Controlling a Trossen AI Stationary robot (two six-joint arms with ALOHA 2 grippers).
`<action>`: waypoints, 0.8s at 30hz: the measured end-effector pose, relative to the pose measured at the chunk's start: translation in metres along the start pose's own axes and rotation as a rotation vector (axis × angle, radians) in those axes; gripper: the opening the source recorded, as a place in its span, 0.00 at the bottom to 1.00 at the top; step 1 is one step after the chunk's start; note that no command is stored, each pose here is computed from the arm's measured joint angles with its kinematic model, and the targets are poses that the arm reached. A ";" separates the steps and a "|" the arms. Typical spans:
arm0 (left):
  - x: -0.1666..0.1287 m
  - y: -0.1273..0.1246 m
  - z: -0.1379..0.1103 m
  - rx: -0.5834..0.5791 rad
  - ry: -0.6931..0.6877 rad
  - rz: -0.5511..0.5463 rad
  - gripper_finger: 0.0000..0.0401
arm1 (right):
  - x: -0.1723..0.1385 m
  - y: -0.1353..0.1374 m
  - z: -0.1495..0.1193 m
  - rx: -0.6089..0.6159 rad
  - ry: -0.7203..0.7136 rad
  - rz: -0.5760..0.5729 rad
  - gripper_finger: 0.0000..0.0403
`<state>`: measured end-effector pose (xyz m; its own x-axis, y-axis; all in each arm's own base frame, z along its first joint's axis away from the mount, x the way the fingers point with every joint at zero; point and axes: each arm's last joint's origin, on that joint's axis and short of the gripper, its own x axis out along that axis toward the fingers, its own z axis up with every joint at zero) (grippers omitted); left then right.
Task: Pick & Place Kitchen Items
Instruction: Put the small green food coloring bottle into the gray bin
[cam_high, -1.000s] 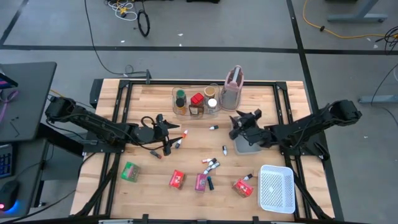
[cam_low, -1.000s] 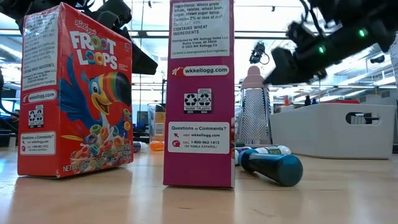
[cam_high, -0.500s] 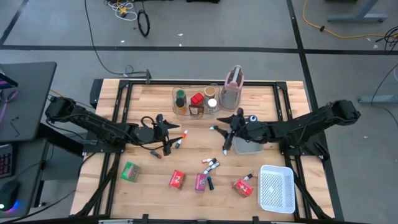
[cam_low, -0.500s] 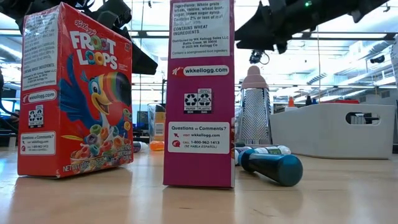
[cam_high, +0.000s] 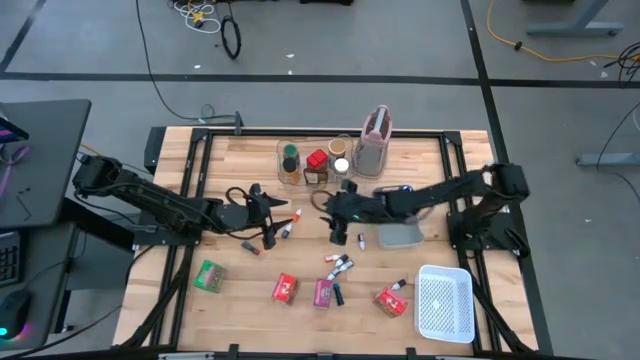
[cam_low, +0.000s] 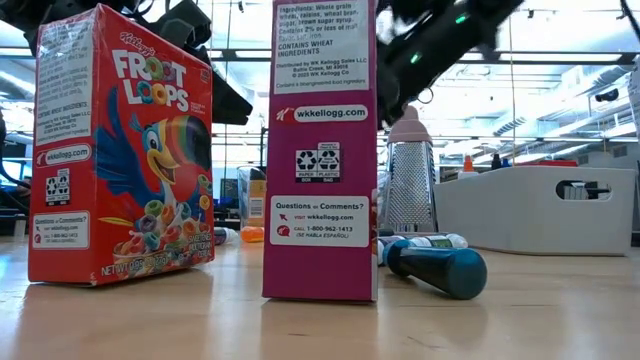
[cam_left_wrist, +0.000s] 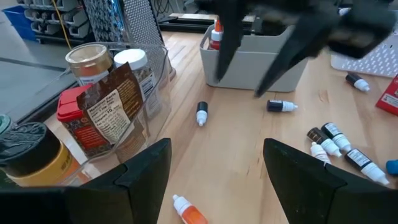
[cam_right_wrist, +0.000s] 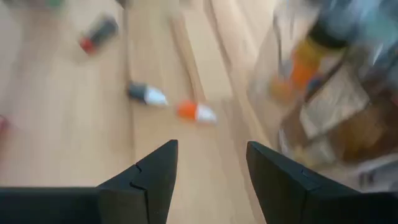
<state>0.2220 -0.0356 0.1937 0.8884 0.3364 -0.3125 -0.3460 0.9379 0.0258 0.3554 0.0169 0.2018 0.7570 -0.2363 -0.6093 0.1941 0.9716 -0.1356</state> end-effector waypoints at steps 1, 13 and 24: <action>0.000 0.000 0.000 0.000 0.001 0.000 0.66 | 0.006 -0.004 0.000 0.014 0.057 0.009 0.51; 0.000 0.000 0.000 0.003 0.002 0.001 0.66 | 0.039 -0.059 -0.017 0.064 0.492 0.087 0.51; 0.000 0.000 0.000 0.035 0.002 -0.001 0.66 | 0.049 -0.072 -0.029 0.021 0.561 0.068 0.51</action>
<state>0.2220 -0.0357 0.1935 0.8880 0.3352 -0.3148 -0.3342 0.9407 0.0590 0.3603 -0.0638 0.1586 0.3219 -0.1235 -0.9387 0.1733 0.9824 -0.0698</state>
